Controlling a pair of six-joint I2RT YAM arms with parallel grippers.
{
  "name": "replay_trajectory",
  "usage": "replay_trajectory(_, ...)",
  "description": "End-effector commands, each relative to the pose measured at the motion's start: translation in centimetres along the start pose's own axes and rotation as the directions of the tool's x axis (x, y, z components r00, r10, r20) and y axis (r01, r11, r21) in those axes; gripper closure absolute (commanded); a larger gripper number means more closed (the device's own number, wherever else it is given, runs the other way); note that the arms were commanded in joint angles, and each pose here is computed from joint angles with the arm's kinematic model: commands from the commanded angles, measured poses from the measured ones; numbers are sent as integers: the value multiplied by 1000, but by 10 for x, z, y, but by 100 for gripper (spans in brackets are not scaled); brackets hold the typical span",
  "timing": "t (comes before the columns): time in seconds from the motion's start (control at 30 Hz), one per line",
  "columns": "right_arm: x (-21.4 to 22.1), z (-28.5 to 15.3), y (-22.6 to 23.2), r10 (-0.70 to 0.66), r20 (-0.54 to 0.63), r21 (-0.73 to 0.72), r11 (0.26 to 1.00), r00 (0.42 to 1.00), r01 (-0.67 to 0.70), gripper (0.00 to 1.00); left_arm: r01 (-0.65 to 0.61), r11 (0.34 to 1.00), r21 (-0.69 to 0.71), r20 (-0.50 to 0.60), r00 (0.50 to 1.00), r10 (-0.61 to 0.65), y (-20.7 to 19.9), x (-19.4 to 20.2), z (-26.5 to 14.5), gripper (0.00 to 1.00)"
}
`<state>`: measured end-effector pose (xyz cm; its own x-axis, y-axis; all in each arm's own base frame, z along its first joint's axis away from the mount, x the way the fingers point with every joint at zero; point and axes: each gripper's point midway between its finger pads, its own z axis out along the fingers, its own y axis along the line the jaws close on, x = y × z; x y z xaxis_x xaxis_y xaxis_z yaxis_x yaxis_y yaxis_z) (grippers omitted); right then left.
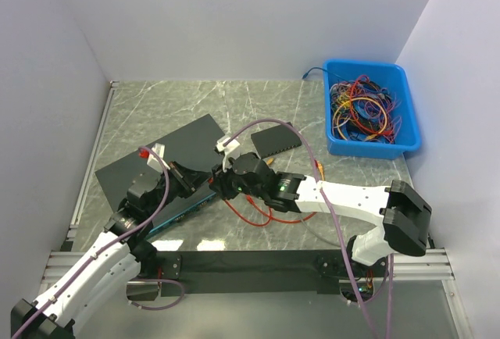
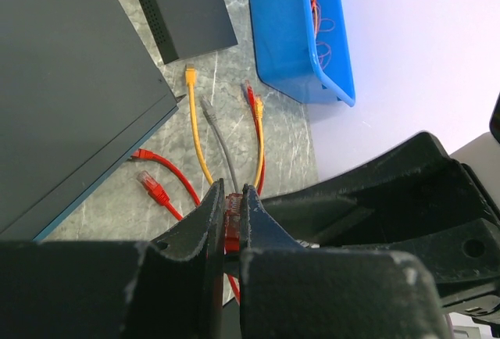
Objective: Insert the plug into the switch port
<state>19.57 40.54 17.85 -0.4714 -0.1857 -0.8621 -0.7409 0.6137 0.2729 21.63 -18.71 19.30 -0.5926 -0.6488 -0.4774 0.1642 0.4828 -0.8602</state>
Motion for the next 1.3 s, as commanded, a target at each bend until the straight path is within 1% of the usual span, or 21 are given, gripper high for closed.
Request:
replay_trajectory(0.0, -33, -11, 6, 5, 96, 0, 1000, 995, -5, 59, -8, 1000, 15, 33, 999, 7, -6, -8, 0, 100)
replay_trajectory(0.1, -35, -12, 6, 7, 101, 0, 1000, 995, -7, 53, -6, 1000, 14, 30, 1000, 5, -5, -7, 0, 99)
replay_trajectory(0.23, -36, -10, 7, 9, 102, -2, 1000, 995, -9, 52, -5, 1000, 12, 27, 1000, 5, -4, -6, 1, 99)
replay_trajectory(0.33, -35, -8, 8, 6, 96, -3, 1000, 995, -6, 59, -5, 1000, 8, 30, 1000, 5, -3, -7, 1, 100)
replay_trajectory(0.37, -35, -7, 7, 6, 94, -1, 1000, 996, -6, 64, -5, 1000, 8, 30, 1000, 5, -3, -7, 1, 100)
replay_trajectory(0.53, -35, -6, 9, 13, 96, -9, 1000, 995, -12, 75, -5, 1000, 5, 30, 1000, 4, -2, -6, 2, 99)
replay_trajectory(0.57, -33, -6, 8, 14, 94, -6, 1000, 995, -13, 79, -3, 1000, 6, 29, 1000, 3, -2, -6, 2, 100)
replay_trajectory(0.63, -32, -5, 7, 17, 89, -5, 1000, 996, -16, 83, -5, 1000, 8, 27, 1000, 5, -2, -5, 2, 100)
replay_trajectory(0.7, -30, -4, 8, 16, 82, -7, 1000, 996, -15, 88, -13, 1000, 14, 27, 1000, 13, -3, -6, 3, 98)
replay_trajectory(0.73, -30, -4, 9, 18, 81, -10, 1000, 997, -18, 90, -18, 1000, 14, 27, 999, 17, -4, -6, 3, 87)
replay_trajectory(0.8, -24, -2, 9, 20, 64, -8, 1000, 998, -19, 97, -36, 999, -30, 30, 999, 37, 5, -7, 3, 78)
replay_trajectory(0.83, -21, -2, 9, 26, 57, -9, 1000, 998, -25, 99, -44, 998, -43, 40, 998, 46, 3, -11, 4, 71)
replay_trajectory(0.87, -18, -1, 8, 31, 52, -6, 1000, 998, -31, 100, -61, 992, -110, 37, 997, 65, 17, -11, 3, 68)
replay_trajectory(0.93, -6, 0, 8, 48, 31, -7, 999, 998, -47, 100, -79, 984, -160, 40, 995, 86, 25, -14, 4, 58)
replay_trajectory(0.97, 0, 1, 7, 53, 19, -5, 999, 998, -53, 100, -95, 982, -164, 42, 994, 103, 23, -17, 4, 46)
replay_trajectory(1.0, 11, 2, 4, 58, 1, 3, 998, 998, -58, 100, -103, 974, -201, 59, 991, 117, 29, -21, 4, 41)
replay_trajectory(1.03, 15, 1, 5, 72, -7, 0, 997, 997, -72, 100, -109, 971, -214, 71, 989, 127, 28, -26, 4, 29)
replay_trajectory(1.1, 29, 1, 4, 82, -30, 1, 997, 996, -82, 100, -127, 958, -256, 95, 983, 156, 34, -34, 3, 20)
replay_trajectory(1.13, 35, 1, 9, 88, -41, -8, 996, 995, -88, 100, -137, 952, -275, 101, 980, 170, 35, -39, 3, 11)
replay_trajectory(1.23, 53, 1, 19, 83, -74, -18, 996, 994, -85, 100, -137, 930, -341, 153, 968, 198, 45, -58, 1, 1)
replay_trajectory(1.27, 59, 3, 21, 78, -88, -18, 997, 993, -80, 100, -141, 923, -359, 163, 964, 210, 48, -63, -1, 1)
